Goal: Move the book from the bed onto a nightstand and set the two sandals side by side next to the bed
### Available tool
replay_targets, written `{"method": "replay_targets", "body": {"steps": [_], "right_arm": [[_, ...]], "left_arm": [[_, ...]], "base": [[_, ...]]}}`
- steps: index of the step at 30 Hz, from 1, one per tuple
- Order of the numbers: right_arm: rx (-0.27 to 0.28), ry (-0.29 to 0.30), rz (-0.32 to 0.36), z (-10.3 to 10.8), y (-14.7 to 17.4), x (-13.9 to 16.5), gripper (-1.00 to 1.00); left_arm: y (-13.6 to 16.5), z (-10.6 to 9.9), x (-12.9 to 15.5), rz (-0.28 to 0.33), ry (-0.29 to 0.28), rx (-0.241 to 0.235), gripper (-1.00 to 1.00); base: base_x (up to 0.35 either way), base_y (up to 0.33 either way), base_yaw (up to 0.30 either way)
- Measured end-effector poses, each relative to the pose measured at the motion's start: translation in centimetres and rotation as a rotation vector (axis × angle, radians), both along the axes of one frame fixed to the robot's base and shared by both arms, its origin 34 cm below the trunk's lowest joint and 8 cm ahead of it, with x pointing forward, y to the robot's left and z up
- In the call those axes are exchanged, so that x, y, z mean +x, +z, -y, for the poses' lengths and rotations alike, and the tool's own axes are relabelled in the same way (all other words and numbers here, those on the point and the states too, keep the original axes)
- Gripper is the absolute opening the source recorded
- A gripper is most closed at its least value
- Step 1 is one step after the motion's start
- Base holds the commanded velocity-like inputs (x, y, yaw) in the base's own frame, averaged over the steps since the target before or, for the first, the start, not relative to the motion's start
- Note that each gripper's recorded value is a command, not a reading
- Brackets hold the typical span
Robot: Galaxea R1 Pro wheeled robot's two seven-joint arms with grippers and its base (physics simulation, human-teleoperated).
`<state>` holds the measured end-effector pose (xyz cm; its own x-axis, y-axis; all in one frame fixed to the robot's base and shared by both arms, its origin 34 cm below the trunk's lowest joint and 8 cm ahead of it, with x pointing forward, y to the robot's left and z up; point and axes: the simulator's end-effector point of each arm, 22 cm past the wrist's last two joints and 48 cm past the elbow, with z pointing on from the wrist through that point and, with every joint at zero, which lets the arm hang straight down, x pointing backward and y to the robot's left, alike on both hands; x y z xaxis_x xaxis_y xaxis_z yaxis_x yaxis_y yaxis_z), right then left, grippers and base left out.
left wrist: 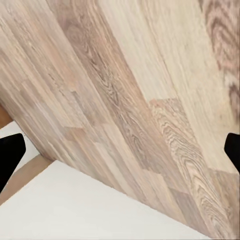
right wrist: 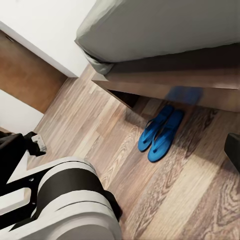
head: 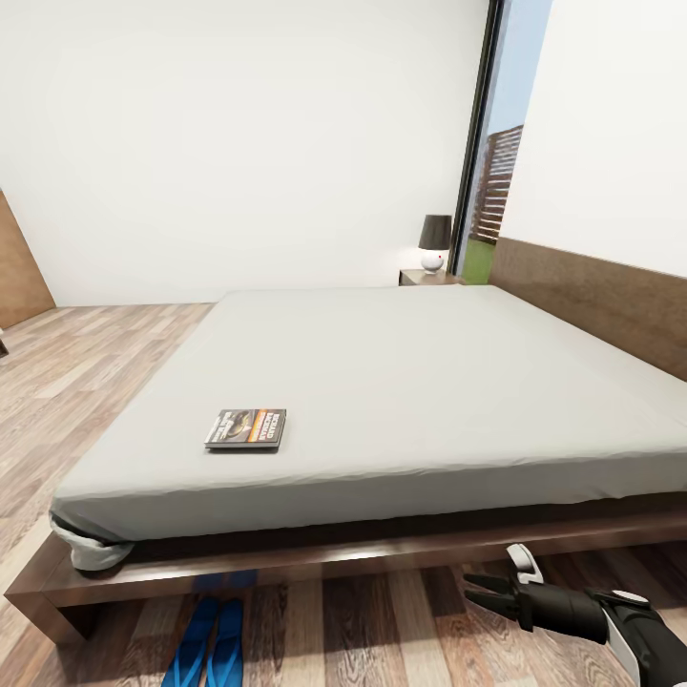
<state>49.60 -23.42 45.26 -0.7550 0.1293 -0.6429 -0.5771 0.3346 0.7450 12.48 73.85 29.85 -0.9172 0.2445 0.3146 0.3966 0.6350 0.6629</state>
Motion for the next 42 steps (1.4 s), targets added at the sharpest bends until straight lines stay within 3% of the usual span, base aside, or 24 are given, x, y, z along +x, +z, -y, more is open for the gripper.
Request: {"method": "replay_targets", "body": {"steps": [2, 3, 11, 20, 24, 28, 29, 32, 33, 38, 42], "right_arm": [[0.0, 0.0, 0.0, 0.0, 0.0, 0.0, 1.0], [0.0, 0.0, 0.0, 0.0, 0.0, 0.0, 1.0], [0.001, 0.001, 0.0, -0.1, 0.0, 0.0, 1.0], [0.002, 0.002, -0.001, -0.2, 0.0, 0.0, 1.0], [0.002, 0.002, 0.0, -0.2, 0.0, 0.0, 1.0], [0.002, 0.002, 0.0, -0.2, 0.0, 0.0, 1.0], [0.002, 0.002, 0.0, -0.2, 0.0, 0.0, 1.0], [0.002, 0.002, 0.0, -0.2, 0.0, 0.0, 1.0], [0.002, 0.002, -0.001, -0.2, 0.0, 0.0, 1.0], [0.002, 0.001, -0.001, -0.1, 0.0, 0.0, 1.0], [0.001, 0.003, -0.002, -0.2, -0.1, -0.1, 1.0]], "left_arm": [[0.0, 0.0, 0.0, 0.021, 0.02, -0.002, 1.0], [-0.1, 0.1, -0.1, 0.059, 0.063, -0.003, 1.0], [-0.4, 0.5, -0.4, 0.196, 0.207, -0.01, 1.0], [-1.5, 1.8, 1.7, 0.343, 0.223, -0.051, 1.0], [-2.5, 3.2, 1.8, 0.391, 0.267, -0.073, 1.0], [-3.3, 4.3, 1.5, 0.473, 0.379, -0.09, 1.0], [-3.8, 4.9, 1.4, 0.521, 0.449, -0.113, 1.0], [-5.1, 6.7, 1.8, 0.579, 0.535, -0.204, 1.0], [-5.1, 6.7, 1.8, 0.58, 0.536, -0.205, 1.0], [-7.1, 10.4, 3.5, 0.633, 0.608, -0.406, 1.0], [-7.5, 11.5, 3.8, 0.64, 0.632, -0.46, 1.0]], "base": [[0.0, 0.0, 0.0], [0.0, 0.0, 0.0], [0.0, 0.0, 0.0], [0.0, 0.0, 0.0], [0.0, 0.0, 0.0], [0.0, 0.0, 0.0], [0.0, 0.0, 0.0], [0.0, 0.0, 0.0], [0.0, 0.0, 0.0], [0.0, 0.0, 0.0], [0.0, 0.0, 0.0]]}}
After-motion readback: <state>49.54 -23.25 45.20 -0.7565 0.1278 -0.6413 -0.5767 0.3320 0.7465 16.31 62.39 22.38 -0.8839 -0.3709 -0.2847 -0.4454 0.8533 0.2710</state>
